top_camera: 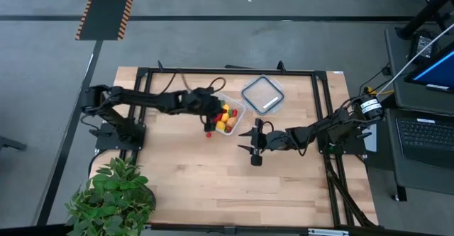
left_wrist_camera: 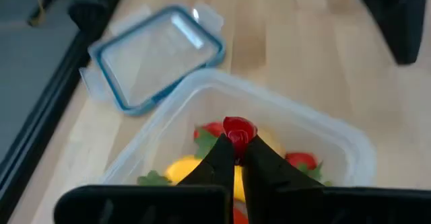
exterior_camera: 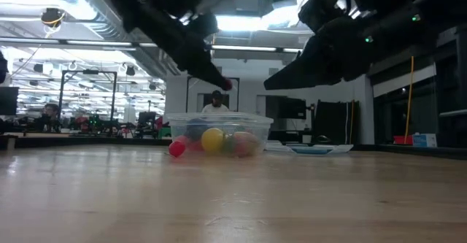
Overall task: Pick and placing Produce into tupperware
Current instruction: Put the bottom red cherry into the transparent container
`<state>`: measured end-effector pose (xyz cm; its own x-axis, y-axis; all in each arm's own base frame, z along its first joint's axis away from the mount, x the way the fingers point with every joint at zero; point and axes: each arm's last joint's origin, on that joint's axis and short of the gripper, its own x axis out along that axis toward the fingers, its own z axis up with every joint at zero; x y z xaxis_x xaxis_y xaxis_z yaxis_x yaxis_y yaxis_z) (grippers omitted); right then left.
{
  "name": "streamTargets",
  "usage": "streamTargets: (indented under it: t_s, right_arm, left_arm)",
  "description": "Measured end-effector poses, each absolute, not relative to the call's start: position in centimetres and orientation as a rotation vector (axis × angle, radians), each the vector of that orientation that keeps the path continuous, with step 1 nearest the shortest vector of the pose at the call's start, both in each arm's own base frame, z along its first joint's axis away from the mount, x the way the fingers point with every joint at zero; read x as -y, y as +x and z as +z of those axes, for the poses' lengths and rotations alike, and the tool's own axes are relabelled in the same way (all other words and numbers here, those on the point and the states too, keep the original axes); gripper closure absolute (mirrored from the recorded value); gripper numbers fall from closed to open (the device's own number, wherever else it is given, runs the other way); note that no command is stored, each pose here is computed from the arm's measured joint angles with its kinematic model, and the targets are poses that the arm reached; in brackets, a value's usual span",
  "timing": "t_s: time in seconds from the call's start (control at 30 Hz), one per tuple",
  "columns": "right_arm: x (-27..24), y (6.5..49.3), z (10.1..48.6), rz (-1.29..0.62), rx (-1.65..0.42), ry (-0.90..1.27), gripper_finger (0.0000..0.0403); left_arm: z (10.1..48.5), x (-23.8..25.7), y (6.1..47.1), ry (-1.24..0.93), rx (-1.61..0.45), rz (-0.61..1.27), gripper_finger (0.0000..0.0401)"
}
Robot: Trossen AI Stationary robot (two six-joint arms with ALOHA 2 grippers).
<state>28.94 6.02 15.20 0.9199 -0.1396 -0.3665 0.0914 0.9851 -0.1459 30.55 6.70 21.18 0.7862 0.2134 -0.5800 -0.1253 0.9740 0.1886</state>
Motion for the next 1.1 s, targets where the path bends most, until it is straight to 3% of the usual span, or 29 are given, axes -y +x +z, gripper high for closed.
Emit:
streamTargets:
  t_s: [0.2, 0.6, 1.1]
  right_arm:
    - [-4.9, 29.2, 15.2, -0.147, -0.389, -0.168, 0.0202]
    - [-3.7, 29.6, 15.6, -0.181, -0.384, -0.201, 0.0202]
    - [-3.1, 29.7, 15.6, -0.200, -0.381, -0.202, 0.0202]
  left_arm:
    - [21.1, -8.7, 32.8, 0.141, -0.841, 0.171, 0.0398]
    - [21.1, -11.0, 34.3, 0.186, -0.971, 0.077, 0.0398]
    - [20.6, -12.6, 33.7, 0.169, -0.971, -0.017, 0.0398]
